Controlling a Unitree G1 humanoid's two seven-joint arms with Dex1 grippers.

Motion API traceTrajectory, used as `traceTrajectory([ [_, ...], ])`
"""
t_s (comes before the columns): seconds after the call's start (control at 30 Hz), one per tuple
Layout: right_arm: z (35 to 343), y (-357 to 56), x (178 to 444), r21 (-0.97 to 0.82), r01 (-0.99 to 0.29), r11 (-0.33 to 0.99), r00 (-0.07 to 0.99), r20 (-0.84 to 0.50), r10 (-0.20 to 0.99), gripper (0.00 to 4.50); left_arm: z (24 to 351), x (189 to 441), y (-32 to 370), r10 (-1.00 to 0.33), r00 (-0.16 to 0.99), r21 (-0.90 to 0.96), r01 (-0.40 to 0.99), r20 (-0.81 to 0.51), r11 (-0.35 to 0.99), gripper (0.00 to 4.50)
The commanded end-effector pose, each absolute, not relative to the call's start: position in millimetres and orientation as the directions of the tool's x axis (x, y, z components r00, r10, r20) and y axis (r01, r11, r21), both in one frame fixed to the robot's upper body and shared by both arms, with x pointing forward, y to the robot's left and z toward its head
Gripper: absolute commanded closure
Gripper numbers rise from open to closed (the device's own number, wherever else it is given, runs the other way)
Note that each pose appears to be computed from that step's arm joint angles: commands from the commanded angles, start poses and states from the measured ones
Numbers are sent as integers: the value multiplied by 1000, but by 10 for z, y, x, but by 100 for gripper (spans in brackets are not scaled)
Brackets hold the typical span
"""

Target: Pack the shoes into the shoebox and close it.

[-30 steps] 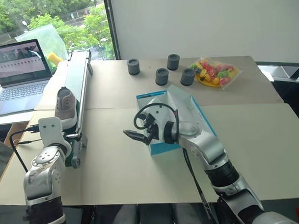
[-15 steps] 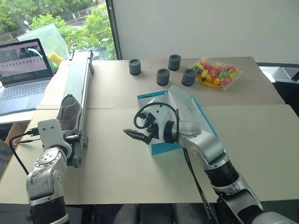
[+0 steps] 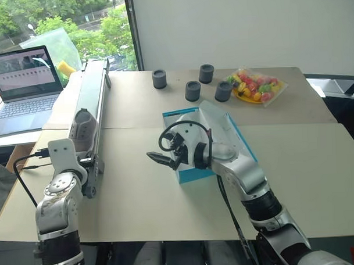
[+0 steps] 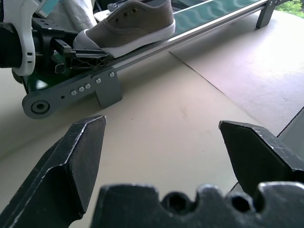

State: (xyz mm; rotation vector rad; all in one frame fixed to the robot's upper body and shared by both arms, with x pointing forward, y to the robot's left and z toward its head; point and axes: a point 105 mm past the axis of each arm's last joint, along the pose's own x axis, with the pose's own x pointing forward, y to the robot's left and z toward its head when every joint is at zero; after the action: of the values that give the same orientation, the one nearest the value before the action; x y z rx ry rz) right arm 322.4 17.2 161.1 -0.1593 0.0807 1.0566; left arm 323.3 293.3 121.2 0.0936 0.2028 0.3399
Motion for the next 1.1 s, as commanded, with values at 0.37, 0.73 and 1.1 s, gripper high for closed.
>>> traceTrajectory([
  [0.37, 1992, -23, 3768, 760, -529, 376, 618, 41, 785, 0, 1921, 3188, 1125, -300, 933, -351, 353, 199, 867, 115],
  [0.73, 2146, -110, 3870, 824, -463, 328, 665, 77, 743, 0, 2006, 3016, 650, -512, 839, -403, 540, 185, 739, 115],
  [1.1, 2023, -344, 3935, 790, -431, 436, 723, 13, 690, 0, 1740, 3140, 1363, -290, 954, -379, 297, 77, 876, 115],
])
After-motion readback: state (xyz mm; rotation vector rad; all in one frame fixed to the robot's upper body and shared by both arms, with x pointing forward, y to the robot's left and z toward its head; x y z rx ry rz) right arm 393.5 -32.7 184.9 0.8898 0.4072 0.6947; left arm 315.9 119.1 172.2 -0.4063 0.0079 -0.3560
